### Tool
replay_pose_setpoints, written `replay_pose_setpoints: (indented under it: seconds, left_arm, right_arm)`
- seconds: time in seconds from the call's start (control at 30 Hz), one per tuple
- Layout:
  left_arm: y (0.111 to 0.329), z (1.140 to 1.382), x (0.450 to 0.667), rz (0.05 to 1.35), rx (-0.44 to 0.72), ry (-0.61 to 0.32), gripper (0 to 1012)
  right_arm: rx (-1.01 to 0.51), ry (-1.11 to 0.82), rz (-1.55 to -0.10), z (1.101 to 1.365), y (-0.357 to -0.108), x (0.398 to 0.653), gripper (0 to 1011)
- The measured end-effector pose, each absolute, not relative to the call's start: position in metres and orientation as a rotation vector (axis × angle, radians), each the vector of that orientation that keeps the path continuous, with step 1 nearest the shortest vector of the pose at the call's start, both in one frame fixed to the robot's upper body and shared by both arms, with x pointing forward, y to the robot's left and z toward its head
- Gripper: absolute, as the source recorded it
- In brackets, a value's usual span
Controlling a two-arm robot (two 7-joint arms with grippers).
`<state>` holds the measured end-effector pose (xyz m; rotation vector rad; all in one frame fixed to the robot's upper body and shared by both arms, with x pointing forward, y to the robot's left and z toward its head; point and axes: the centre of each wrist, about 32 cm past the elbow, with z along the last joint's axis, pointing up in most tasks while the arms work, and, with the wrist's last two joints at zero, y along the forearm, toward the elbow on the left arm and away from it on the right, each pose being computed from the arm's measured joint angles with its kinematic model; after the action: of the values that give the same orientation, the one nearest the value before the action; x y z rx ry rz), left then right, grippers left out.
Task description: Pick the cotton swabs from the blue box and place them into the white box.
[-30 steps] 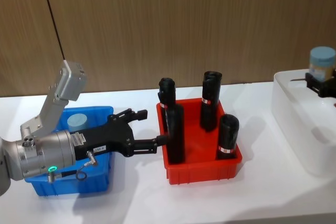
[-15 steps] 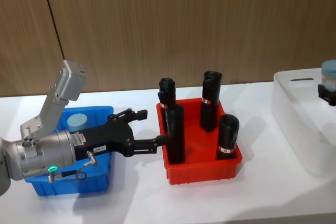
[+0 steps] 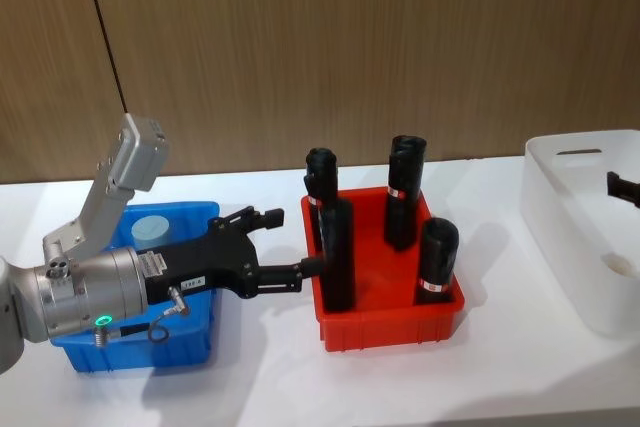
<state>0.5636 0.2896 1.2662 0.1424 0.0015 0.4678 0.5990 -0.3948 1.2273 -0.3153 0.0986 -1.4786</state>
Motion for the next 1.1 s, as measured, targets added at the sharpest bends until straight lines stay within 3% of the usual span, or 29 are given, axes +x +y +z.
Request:
replay_pose_setpoints:
  seconds: [0.47, 1.1]
  left_arm:
    - [0.287, 1.264, 0.562, 0.485, 0.145, -0.004, 1004]
    - [0.262, 1.245, 0.545, 0.668, 0.157, -0.081, 1004]
  right_arm:
    - [-0.312, 0.085, -1.472, 1.224, -0.389, 0.596, 1002]
    - [-0.246, 0.002, -1.384, 1.201, -0.338, 0.559, 1002]
